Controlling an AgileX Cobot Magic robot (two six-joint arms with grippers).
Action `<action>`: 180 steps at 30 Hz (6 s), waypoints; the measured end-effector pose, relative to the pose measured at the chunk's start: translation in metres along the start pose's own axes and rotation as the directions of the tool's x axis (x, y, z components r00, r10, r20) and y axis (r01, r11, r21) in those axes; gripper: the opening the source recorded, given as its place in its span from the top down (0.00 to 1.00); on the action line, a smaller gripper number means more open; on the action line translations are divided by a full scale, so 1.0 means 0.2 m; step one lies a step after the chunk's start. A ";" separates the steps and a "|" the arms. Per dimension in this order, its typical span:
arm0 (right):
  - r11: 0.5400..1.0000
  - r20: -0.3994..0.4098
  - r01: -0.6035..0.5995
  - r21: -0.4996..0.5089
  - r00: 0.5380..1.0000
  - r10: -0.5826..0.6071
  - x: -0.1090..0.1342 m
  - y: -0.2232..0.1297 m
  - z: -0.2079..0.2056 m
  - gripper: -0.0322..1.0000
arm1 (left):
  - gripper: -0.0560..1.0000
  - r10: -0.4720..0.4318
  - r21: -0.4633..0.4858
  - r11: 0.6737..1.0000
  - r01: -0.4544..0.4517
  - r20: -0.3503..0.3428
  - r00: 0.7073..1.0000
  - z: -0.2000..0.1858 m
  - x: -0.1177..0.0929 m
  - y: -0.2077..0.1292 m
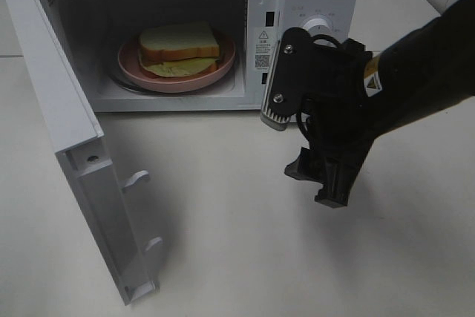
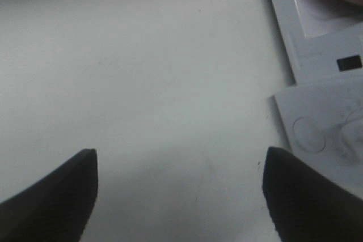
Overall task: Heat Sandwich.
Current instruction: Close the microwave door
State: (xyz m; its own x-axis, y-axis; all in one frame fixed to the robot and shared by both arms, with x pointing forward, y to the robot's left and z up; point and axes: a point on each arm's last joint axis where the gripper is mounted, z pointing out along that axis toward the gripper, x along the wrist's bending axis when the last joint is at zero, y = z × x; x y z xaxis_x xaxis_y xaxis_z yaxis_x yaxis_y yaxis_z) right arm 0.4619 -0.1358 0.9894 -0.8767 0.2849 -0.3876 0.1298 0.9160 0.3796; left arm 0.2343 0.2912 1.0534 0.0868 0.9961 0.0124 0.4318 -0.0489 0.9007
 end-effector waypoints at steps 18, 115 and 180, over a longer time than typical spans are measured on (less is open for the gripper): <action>0.803 0.024 -0.550 0.230 0.828 0.560 0.14 -0.23 -0.41 0.22 | 0.01 0.000 0.000 1.000 0.000 0.000 1.000 0.00 0.00 0.00; 0.436 0.353 -0.771 -0.464 0.291 0.889 0.66 -0.84 -1.03 0.23 | 0.01 0.000 0.000 1.000 0.000 0.000 1.000 0.00 0.00 0.00; 0.436 0.353 -0.771 -0.464 0.291 0.889 0.66 -0.84 -1.03 0.23 | 0.94 -0.072 0.021 0.997 0.073 -0.028 0.997 0.40 0.07 0.18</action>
State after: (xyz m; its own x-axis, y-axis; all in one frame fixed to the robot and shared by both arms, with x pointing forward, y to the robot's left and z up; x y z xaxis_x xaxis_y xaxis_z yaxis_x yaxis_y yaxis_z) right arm 0.2294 -0.3096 1.0475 0.0236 0.9972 -0.0716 0.5175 0.0491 0.8543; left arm 0.3223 0.2974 1.0519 0.0306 0.9987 -0.0405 0.4558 0.0221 0.8898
